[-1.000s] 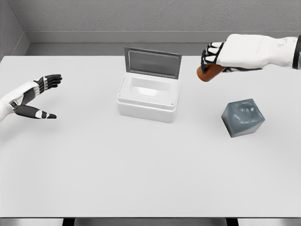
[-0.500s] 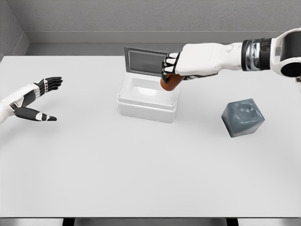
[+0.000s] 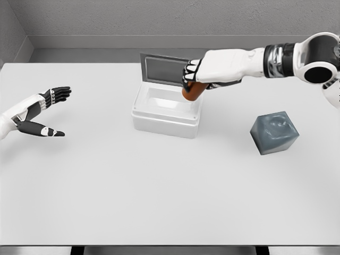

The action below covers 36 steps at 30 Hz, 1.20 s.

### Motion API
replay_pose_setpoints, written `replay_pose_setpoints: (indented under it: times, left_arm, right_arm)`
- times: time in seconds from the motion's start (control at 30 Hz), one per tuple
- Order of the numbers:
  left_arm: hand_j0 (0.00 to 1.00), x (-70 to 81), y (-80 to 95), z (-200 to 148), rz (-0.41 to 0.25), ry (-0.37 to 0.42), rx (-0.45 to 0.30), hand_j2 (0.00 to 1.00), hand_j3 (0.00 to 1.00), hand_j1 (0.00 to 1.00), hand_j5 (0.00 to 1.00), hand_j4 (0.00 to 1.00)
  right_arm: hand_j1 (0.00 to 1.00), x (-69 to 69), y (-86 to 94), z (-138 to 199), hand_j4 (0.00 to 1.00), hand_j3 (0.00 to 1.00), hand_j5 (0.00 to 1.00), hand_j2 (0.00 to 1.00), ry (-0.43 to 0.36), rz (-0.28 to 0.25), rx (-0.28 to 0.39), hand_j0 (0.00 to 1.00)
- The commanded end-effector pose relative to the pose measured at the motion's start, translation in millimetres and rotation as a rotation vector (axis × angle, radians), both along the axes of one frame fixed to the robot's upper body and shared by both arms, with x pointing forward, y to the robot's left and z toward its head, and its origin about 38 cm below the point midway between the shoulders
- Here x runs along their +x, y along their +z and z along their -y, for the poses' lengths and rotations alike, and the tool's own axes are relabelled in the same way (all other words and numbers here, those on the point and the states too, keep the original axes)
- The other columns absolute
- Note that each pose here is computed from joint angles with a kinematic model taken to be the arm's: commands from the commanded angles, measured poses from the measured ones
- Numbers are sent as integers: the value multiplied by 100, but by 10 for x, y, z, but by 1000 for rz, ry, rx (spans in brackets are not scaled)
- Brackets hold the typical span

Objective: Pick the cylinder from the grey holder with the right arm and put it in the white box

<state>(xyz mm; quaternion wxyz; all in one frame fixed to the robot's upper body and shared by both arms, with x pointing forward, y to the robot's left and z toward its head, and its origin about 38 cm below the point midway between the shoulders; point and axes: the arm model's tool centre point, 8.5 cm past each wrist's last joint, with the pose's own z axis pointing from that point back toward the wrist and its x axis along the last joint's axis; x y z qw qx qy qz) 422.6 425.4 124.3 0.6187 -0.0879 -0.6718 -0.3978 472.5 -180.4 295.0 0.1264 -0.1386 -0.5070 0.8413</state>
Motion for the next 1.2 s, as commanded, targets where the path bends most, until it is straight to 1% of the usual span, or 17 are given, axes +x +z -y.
replay_pose_setpoints:
  times: [0.0,0.1,0.2,0.27,0.7,0.73,0.77,0.8,0.83,0.9,1.0,1.07,1.1,1.17]
  left_arm:
    - [100,3,10,-7,1,4,-7,100,100,100,100,100]
    - [100,4,7,0,1,3,-8,100,100,100,100,100]
    - [100,4,7,0,1,3,-8,100,100,100,100,100]
    - [100,4,7,0,1,3,-8,100,100,100,100,100]
    - [100,-2,3,-7,-1,4,-7,100,100,100,100,100]
    - [100,-2,3,-7,-1,4,-7,100,100,100,100,100]
    - [100,-1,5,-3,0,3,-7,100,100,100,100,100]
    - [100,-1,5,-3,0,3,-7,100,100,100,100,100]
    - [100,-2,3,-7,-1,4,-7,100,100,100,100,100]
    - [100,-1,5,-3,0,3,-7,100,100,100,100,100]
    - [100,-1,5,-3,0,3,-7,100,100,100,100,100]
    - [100,-1,5,-3,0,3,-7,100,100,100,100,100]
    - [100,-1,5,-3,0,3,-7,100,100,100,100,100]
    - [100,-1,5,-3,0,3,-7,100,100,100,100,100]
  right_arm:
    - [18,29,-88,-62,18,18,18,18,-1,-23,-5,18]
    - [18,73,-125,-77,18,18,18,18,-11,-21,-18,18]
    - [18,69,-162,-81,18,18,18,18,-9,-26,-28,18]
    - [18,92,-177,-53,18,18,18,18,-21,-30,-31,18]
    - [19,109,-182,-46,19,19,19,19,-27,-32,-31,19]
    - [30,110,-184,-52,30,30,30,30,-26,-30,-33,30]
    - [59,112,-189,-63,59,59,59,59,-25,-14,-52,59]
    - [70,112,-205,-103,70,70,70,70,-18,-2,-67,70]
    - [72,112,-201,-117,72,72,72,72,-16,-1,-65,72]
    - [100,99,-195,-145,100,100,100,100,-8,2,-64,100]
    - [100,42,-150,-215,100,100,100,100,20,16,-59,100]
    - [100,25,-73,-237,100,100,100,100,30,33,-50,100]
    - [100,5,-7,-260,100,100,100,100,40,49,-45,100]
    - [100,-6,348,-141,100,100,100,100,22,122,14,100]
